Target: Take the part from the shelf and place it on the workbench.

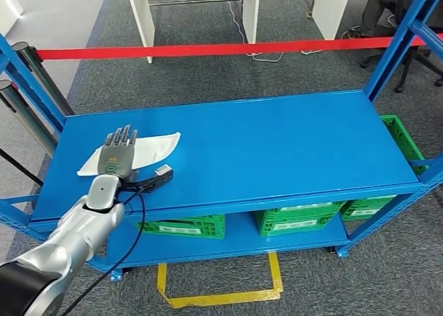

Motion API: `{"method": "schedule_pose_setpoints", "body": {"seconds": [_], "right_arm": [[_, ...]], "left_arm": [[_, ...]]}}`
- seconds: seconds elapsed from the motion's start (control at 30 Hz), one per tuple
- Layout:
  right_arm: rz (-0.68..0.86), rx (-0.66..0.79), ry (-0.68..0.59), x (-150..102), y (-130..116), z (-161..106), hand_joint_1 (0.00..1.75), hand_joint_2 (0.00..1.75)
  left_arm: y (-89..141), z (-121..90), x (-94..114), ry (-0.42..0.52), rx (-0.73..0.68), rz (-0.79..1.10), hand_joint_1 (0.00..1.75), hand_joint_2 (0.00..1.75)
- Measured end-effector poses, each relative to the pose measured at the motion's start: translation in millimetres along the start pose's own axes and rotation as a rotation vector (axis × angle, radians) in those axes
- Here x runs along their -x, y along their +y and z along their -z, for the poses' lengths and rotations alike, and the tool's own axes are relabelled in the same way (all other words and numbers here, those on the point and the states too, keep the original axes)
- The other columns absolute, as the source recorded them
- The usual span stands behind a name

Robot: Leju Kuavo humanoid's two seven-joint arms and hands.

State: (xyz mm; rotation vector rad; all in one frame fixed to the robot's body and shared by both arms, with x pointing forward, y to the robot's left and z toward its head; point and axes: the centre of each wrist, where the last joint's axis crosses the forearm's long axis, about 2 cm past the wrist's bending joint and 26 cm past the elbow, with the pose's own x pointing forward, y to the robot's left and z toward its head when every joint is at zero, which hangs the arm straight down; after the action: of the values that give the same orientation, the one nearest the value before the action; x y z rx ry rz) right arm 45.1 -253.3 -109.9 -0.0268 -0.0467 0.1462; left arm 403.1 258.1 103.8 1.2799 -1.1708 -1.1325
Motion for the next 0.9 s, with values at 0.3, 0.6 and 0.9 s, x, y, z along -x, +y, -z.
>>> {"method": "schedule_pose_setpoints", "body": {"seconds": [0.3,0.6,0.9], "right_arm": [[-0.004,-0.001,0.006,-1,1,0,0.0,0.0],[-0.011,0.001,0.006,-2,2,0,0.0,0.0],[-0.018,0.011,0.007,-1,2,0,0.0,0.0]], "left_arm": [[0,6,21,0.137,0.099,-0.002,1.75,1.75],[-9,1,32,0.17,0.144,-0.017,1.75,1.75],[-17,-6,35,0.164,0.145,-0.01,1.75,1.75]]}}
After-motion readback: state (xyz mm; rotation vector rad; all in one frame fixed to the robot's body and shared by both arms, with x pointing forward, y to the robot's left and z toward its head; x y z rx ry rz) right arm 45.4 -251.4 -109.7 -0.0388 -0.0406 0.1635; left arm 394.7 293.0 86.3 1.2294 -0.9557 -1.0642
